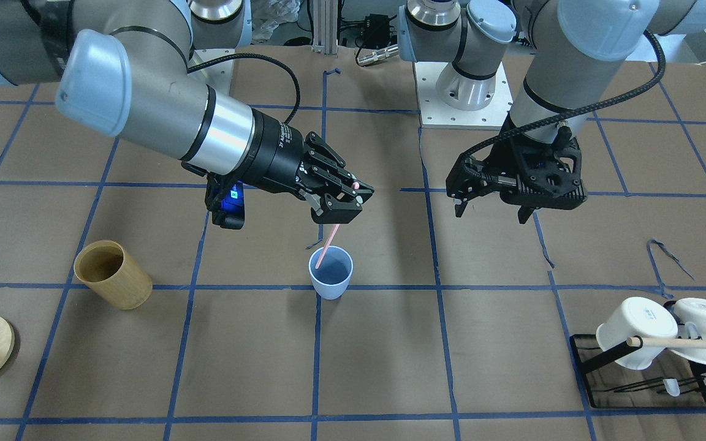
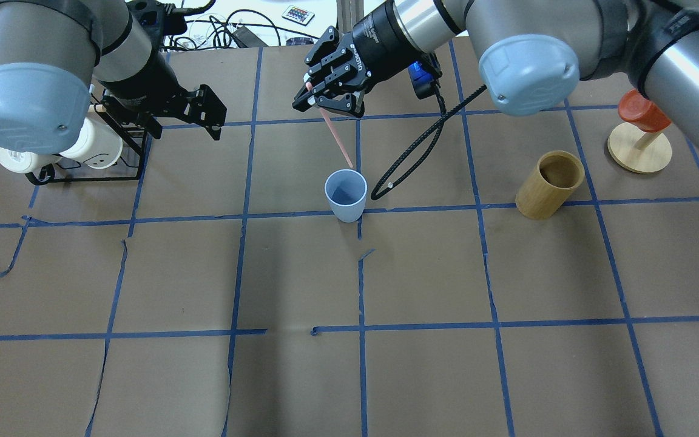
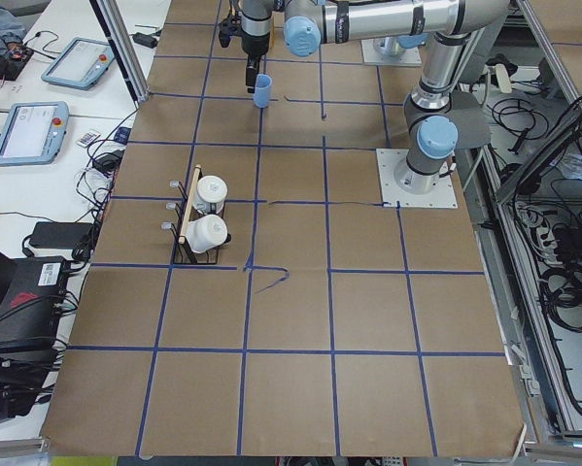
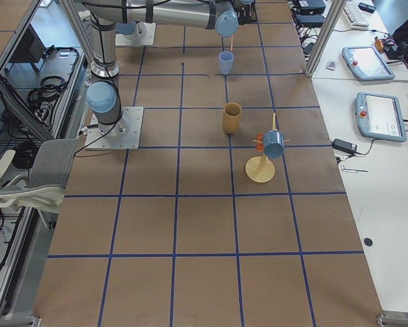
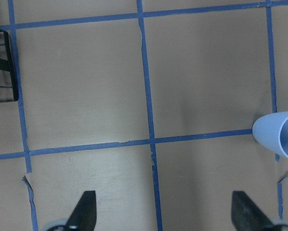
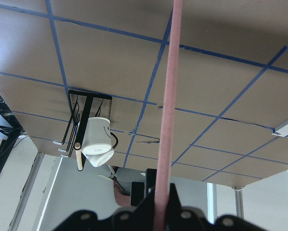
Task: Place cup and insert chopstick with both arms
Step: 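Move the pink chopstick with the right gripper above the blue cup, then lower the chopstick into the blue cup and open the right gripper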
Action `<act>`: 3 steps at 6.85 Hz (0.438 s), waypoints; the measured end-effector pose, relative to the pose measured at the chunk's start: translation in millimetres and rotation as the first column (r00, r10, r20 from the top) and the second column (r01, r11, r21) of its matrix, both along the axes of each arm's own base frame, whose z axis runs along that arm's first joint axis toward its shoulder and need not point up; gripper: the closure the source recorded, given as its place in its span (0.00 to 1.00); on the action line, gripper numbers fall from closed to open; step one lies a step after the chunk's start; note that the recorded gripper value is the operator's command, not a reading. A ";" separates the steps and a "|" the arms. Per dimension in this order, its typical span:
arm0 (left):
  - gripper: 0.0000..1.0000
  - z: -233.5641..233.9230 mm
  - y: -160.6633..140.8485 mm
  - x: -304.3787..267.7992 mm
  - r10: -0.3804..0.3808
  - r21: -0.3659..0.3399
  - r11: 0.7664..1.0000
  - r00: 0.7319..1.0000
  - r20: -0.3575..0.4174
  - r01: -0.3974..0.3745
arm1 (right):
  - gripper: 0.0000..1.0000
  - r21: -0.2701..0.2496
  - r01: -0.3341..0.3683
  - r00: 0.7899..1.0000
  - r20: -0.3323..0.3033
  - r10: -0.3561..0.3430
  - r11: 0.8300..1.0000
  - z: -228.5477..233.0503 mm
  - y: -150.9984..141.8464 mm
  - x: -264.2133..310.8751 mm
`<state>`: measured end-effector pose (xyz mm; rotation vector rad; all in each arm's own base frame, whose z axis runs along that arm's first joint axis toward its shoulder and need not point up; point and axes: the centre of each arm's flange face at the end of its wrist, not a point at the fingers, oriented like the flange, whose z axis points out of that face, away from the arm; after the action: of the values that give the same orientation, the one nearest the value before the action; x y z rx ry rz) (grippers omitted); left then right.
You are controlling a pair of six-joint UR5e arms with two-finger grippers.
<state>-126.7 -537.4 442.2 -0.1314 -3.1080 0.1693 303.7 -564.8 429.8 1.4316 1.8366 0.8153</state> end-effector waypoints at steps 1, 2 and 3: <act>0.00 -0.4 -0.2 -0.1 0.000 0.000 1.000 1.000 -0.001 0.000 | 1.00 0.010 -0.002 1.000 0.021 0.002 1.000 -8.3 3.0 1.1; 0.00 -1.1 -0.4 -0.2 0.000 0.001 1.000 1.000 -0.002 0.000 | 1.00 0.019 -0.004 1.000 0.028 0.003 1.000 -13.6 4.6 1.5; 0.00 -1.7 -0.5 -0.3 -0.001 0.001 1.000 1.000 -0.003 0.001 | 1.00 0.027 -0.003 1.000 0.029 0.002 1.000 -17.7 5.2 1.5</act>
<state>-127.0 -537.9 440.6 -0.1318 -3.1050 0.1675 305.2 -559.7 412.1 1.4272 1.8128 0.8613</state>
